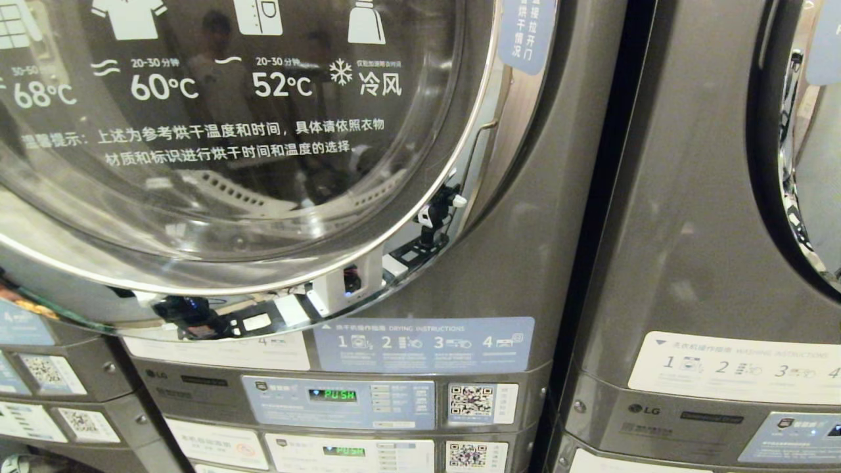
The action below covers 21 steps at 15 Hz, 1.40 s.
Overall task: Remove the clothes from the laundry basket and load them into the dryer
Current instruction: Close the dryer
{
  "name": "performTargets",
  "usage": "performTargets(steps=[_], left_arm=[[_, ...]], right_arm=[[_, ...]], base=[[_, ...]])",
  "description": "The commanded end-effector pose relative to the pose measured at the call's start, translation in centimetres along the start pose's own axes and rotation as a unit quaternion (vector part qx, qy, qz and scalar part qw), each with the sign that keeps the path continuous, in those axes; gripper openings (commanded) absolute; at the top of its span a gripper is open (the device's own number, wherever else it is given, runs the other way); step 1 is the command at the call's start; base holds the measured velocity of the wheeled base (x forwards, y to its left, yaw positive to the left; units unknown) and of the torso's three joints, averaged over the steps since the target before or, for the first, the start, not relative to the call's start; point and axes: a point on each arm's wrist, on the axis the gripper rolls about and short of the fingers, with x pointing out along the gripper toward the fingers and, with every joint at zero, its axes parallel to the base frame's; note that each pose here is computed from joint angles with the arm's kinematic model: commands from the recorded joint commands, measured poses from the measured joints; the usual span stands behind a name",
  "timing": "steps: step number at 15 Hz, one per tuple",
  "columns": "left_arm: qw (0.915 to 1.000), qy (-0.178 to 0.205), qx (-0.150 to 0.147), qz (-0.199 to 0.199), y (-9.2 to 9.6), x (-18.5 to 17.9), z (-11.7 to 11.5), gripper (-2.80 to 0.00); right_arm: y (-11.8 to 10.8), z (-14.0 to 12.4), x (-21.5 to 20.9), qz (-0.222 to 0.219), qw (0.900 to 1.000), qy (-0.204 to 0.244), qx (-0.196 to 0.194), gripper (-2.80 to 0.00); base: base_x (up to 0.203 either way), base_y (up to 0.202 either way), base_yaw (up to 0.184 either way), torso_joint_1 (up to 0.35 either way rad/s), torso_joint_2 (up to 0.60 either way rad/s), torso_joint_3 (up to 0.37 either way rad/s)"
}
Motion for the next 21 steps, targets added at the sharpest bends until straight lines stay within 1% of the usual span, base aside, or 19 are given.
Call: performTargets(steps=[1,2,3,5,7,10,12,14,15,17,19,21], left_arm=[[0.9979,-0.062,0.011,-0.014,0.2,-0.9,3.6,-2.8],[0.9951,-0.096,0.017,-0.017,0.4,-1.4,6.1,-2.8],[0.9927,-0.118,0.021,-0.019,0.7,-1.6,8.7,-2.8],[0.9936,-0.111,0.019,-0.013,1.3,0.1,12.5,-2.8],[0.994,-0.107,0.009,0.019,2.0,2.2,16.0,-2.8],[0.9929,-0.103,-0.002,0.06,2.9,5.9,19.6,-2.8],[0.9913,-0.101,-0.007,0.085,3.5,9.2,21.3,-2.8],[0.9867,-0.121,-0.014,0.108,4.0,12.0,23.2,-2.8],[0.9841,-0.132,-0.017,0.117,4.2,12.8,23.9,-2.8],[0.9825,-0.132,-0.019,0.13,4.3,13.1,23.9,-2.8],[0.9817,-0.12,-0.022,0.146,4.5,13.8,23.7,-2.8],[0.9821,-0.106,-0.028,0.154,4.6,14.9,23.3,-2.8]], right_arm=[[0.0,0.0,0.0,0.0,1.0,0.0,0.0,-2.8],[0.0,0.0,0.0,-0.001,1.0,-0.001,0.0,-2.8],[0.0,0.0,0.0,-0.001,1.0,-0.002,0.001,-2.8],[0.0,0.0,0.0,0.0,1.0,0.0,0.002,-2.8],[0.0,0.0,0.0,0.0,1.0,-0.001,0.001,-2.8],[0.0,0.0,0.0,0.0,1.0,-0.002,0.002,-2.8],[0.0,0.0,0.0,0.0,1.0,-0.001,0.003,-2.8],[0.0,0.0,0.0,0.0,1.0,-0.001,0.003,-2.8],[0.0,0.0,0.0,0.0,1.0,-0.001,0.003,-2.8],[0.0,0.0,0.0,0.0,1.0,-0.001,0.003,-2.8],[0.0,0.0,0.0,0.0,1.0,-0.002,0.003,-2.8],[0.0,0.0,0.0,0.0,1.0,-0.001,0.002,-2.8]], base=[[0.0,0.0,0.0,0.0,0.0,0.0],[0.0,0.0,0.0,0.0,0.0,0.0],[0.0,0.0,0.0,0.0,0.0,0.0],[0.0,0.0,0.0,0.0,0.0,0.0],[0.0,0.0,0.0,0.0,0.0,0.0],[0.0,0.0,0.0,0.0,0.0,0.0],[0.0,0.0,0.0,0.0,0.0,0.0],[0.0,0.0,0.0,0.0,0.0,0.0],[0.0,0.0,0.0,0.0,0.0,0.0],[0.0,0.0,0.0,0.0,0.0,0.0],[0.0,0.0,0.0,0.0,0.0,0.0],[0.0,0.0,0.0,0.0,0.0,0.0]])
